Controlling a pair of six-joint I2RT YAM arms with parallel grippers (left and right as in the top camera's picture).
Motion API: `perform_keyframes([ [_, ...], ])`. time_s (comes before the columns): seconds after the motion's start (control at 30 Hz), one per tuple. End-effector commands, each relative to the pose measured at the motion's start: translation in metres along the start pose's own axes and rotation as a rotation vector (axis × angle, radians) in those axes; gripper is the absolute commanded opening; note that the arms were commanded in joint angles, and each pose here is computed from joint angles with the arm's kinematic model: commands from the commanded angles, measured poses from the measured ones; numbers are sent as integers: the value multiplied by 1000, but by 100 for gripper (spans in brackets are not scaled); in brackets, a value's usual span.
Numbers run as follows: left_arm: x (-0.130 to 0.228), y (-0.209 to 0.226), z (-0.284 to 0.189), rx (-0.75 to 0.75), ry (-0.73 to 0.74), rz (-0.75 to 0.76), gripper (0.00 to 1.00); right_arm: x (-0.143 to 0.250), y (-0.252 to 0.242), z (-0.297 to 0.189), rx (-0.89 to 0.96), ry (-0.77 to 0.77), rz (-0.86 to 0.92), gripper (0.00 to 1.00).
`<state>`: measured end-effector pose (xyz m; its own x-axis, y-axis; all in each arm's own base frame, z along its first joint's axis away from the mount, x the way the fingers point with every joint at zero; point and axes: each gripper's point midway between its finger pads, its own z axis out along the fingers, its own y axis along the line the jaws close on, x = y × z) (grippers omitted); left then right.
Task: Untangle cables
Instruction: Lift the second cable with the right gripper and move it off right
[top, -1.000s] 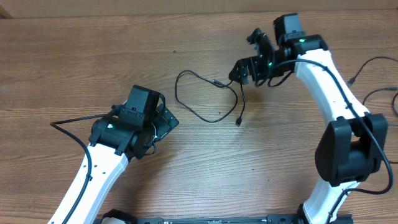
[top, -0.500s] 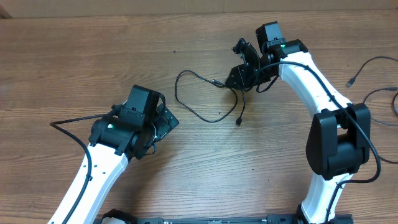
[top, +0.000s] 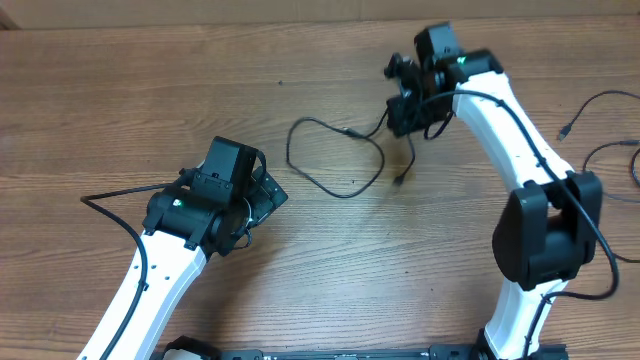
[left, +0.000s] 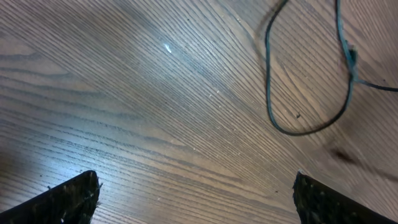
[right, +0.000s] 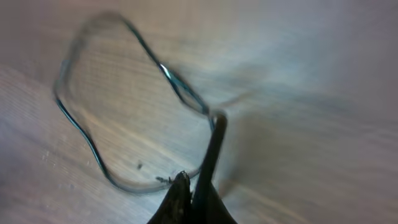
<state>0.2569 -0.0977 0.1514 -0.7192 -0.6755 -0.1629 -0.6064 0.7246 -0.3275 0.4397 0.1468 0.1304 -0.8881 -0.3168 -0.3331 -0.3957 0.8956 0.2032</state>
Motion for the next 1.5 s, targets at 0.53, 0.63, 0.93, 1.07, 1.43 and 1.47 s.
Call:
perform_keyframes([
  [0.53, -4, 1, -4, 3, -26, 5, 100, -100, -119, -411, 878, -993, 234, 4],
  [0.63, -4, 1, -4, 3, -26, 5, 100, -86, -151, -432, 936, -1028, 311, 4],
  [0.93, -4, 1, -4, 3, -26, 5, 99, -19, -276, -462, 980, -1075, 589, 4],
  [1.07, -4, 1, -4, 3, -26, 5, 100, -2, -325, -443, 922, -1042, 630, 4],
  [1.43, -4, 1, -4, 3, -26, 5, 99, 13, -423, -345, 803, -917, 722, 4],
  [1.47, -4, 1, -4, 3, -26, 5, 100, 15, -429, -333, 796, -897, 732, 4],
])
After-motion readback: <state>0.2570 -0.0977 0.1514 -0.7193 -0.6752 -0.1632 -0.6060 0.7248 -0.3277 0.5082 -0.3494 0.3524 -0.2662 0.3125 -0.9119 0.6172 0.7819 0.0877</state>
